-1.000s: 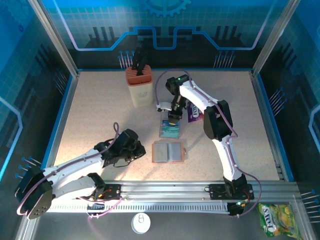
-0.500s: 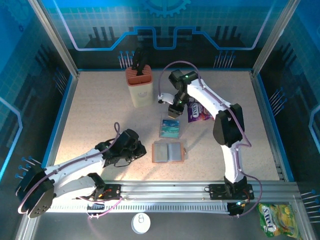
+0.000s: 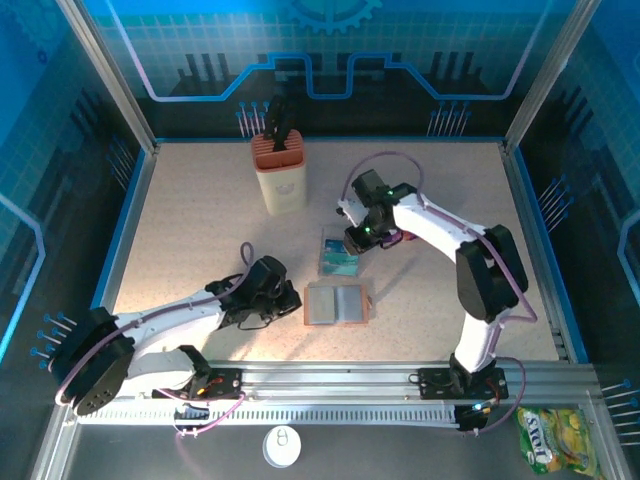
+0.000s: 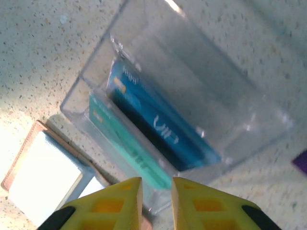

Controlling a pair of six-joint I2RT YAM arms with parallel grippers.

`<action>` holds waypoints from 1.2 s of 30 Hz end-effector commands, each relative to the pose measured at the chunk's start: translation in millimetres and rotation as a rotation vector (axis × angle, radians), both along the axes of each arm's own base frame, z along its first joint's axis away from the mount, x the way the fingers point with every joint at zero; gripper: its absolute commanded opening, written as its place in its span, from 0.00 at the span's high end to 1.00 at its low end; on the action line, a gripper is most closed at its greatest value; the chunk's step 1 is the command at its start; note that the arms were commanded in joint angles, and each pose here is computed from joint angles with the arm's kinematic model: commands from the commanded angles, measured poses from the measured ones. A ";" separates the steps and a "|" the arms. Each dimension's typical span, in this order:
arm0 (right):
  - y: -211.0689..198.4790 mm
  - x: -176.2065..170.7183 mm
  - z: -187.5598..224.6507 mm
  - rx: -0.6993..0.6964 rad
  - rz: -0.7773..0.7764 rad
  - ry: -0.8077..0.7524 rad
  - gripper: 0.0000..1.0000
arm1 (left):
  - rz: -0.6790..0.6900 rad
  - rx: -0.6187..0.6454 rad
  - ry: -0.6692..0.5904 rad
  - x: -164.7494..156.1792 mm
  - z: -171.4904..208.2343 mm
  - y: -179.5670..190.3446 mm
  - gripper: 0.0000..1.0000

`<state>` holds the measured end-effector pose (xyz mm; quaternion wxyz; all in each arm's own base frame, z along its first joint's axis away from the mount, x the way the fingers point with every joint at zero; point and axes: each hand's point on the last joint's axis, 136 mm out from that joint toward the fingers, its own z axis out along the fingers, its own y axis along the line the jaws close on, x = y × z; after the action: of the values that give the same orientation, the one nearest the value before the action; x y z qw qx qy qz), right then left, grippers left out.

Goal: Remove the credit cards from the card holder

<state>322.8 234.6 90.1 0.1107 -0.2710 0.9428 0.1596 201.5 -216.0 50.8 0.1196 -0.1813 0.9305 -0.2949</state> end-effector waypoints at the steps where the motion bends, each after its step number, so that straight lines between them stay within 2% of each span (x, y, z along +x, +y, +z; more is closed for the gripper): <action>1: 9.5 -2.6 14.1 0.105 -0.198 -0.040 0.74 | -0.009 -0.035 0.006 2.2 -2.1 -6.8 0.95; 3: 6.4 -14.2 10.5 0.111 -0.255 -0.048 0.69 | -0.015 -0.039 0.013 2.3 -5.0 -9.1 0.95; 10: 10.9 -41.7 -2.6 0.144 -0.335 -0.051 0.63 | -0.034 -0.038 0.033 1.7 -11.7 -15.5 0.96; 12: 8.4 -44.4 -13.2 0.127 -0.353 -0.045 0.64 | -0.035 -0.037 0.034 2.2 -12.5 -16.2 0.97; 16: 8.2 -44.6 -30.2 0.117 -0.364 -0.032 0.73 | -0.036 -0.036 0.035 2.3 -13.3 -17.4 0.97; 29: 6.3 -28.9 -49.3 0.094 -0.402 -0.068 0.76 | -0.047 -0.034 0.052 0.2 -18.4 -22.3 0.98; 36: 15.3 -33.9 -40.5 0.138 -0.378 -0.056 0.77 | -0.058 -0.031 0.059 -3.1 -19.2 -25.6 0.99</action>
<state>289.6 243.0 43.1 0.1764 -0.0878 0.9644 0.1762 198.0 -234.4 26.8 0.0853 -0.1649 0.9366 -0.2971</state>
